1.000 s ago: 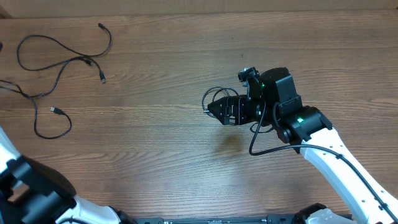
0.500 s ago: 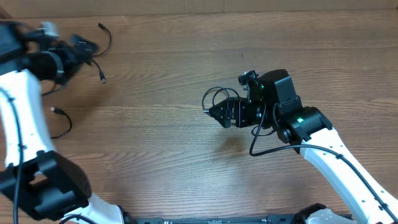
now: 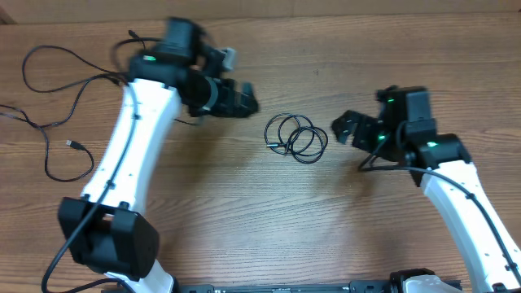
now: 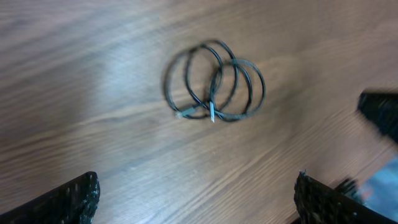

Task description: Untangle cables

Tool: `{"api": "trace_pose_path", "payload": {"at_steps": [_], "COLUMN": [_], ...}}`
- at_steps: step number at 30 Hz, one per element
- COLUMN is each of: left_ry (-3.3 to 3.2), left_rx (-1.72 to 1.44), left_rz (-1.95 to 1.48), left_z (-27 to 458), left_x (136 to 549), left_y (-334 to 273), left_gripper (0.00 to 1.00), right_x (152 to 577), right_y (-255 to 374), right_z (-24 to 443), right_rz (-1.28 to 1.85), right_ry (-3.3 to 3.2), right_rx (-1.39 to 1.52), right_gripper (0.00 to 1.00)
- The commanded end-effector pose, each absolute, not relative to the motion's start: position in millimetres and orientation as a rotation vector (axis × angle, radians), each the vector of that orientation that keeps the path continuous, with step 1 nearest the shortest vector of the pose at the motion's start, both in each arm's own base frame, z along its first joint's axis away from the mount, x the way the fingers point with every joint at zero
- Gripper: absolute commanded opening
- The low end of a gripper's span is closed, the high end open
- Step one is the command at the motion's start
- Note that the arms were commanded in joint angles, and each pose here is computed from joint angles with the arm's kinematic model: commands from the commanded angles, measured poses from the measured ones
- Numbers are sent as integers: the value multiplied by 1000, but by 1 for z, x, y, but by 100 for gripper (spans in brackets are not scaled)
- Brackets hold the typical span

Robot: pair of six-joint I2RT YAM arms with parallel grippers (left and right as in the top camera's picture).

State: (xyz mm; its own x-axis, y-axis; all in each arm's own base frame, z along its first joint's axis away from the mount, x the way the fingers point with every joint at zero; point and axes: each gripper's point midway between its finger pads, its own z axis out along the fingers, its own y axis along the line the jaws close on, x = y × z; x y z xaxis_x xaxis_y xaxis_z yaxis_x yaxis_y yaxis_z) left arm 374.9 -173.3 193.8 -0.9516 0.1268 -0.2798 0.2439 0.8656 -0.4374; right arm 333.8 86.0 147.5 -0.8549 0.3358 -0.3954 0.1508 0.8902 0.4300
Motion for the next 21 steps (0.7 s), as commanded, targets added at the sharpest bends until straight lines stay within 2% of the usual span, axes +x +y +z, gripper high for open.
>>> {"api": "trace_pose_path", "payload": {"at_steps": [1,8,13,15,19,21], "left_ry": [2852,2846,2851,2870,2875,2883], "left_rx": [181,273,289,203,137,128], "left_rz": [-431,-345,-338,-343,-346,-340], "left_z": [179,177,176,176,176,175], "left_x": [373,356,351,351,354,354], "left_y": [-178,-211,-216,-213,-207,-204], "left_gripper": [100,100,100,100,100,100], "right_x": [341,337,335,336,337,337], "right_y": [65,76,78,89,109,110], "right_z": [152,145,117,102,86,74], "right_rz": [501,540,537,617,777,778], "right_ry": [2556,2577,2620,2663,2713,2744], "right_rx": [444,410,419,408,386,406], "right_gripper": [100,100,100,100,83,79]}}
